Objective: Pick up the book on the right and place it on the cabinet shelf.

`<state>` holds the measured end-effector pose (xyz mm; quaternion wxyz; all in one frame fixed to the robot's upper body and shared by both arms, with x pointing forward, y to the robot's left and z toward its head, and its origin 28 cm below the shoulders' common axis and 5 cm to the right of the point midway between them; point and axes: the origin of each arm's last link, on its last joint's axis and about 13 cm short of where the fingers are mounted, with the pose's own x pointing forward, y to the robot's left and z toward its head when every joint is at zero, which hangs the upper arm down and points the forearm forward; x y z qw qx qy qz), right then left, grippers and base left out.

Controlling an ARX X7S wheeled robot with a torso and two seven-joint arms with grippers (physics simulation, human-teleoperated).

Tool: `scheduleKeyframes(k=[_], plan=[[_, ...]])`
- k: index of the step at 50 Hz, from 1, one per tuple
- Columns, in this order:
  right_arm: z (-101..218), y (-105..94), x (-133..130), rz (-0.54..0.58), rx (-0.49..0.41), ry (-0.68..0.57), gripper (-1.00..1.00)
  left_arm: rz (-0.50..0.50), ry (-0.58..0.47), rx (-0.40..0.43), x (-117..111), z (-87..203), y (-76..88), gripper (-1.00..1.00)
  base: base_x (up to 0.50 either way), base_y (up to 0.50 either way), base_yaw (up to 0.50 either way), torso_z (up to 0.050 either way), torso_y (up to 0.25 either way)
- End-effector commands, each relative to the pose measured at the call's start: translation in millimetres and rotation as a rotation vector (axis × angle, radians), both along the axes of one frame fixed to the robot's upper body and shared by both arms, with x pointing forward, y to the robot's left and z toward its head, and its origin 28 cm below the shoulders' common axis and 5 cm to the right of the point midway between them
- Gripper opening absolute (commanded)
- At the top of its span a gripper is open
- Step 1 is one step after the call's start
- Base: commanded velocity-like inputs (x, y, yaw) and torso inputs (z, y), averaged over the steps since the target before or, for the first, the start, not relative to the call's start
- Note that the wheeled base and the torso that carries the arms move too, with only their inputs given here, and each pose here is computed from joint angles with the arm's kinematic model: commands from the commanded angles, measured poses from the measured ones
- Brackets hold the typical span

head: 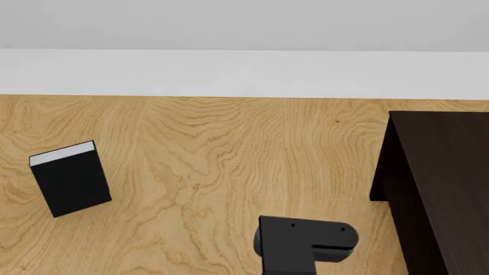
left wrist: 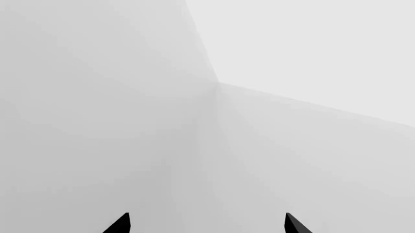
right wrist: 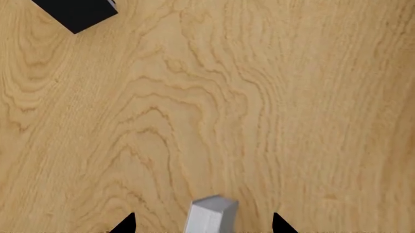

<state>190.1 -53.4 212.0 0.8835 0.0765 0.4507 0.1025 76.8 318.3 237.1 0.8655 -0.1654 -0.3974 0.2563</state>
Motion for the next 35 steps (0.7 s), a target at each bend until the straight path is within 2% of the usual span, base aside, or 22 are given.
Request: scheduleKeyframes(k=[1,35], plan=[[-7.3,2.8,3.2,0.009,-0.003,0.021,1.0,-0.001,0.0,0.002,-0.1,-0.1,0.0,1.0,0.0,0.0,0.0,0.0,0.0],[-29.2,7.7,9.5,0.022,-0.014,0.077,1.0,-0.002,0.002,0.003,0.4,0.8,-0.6,1.0,0.0,0.0,0.0,0.0,0.0]])
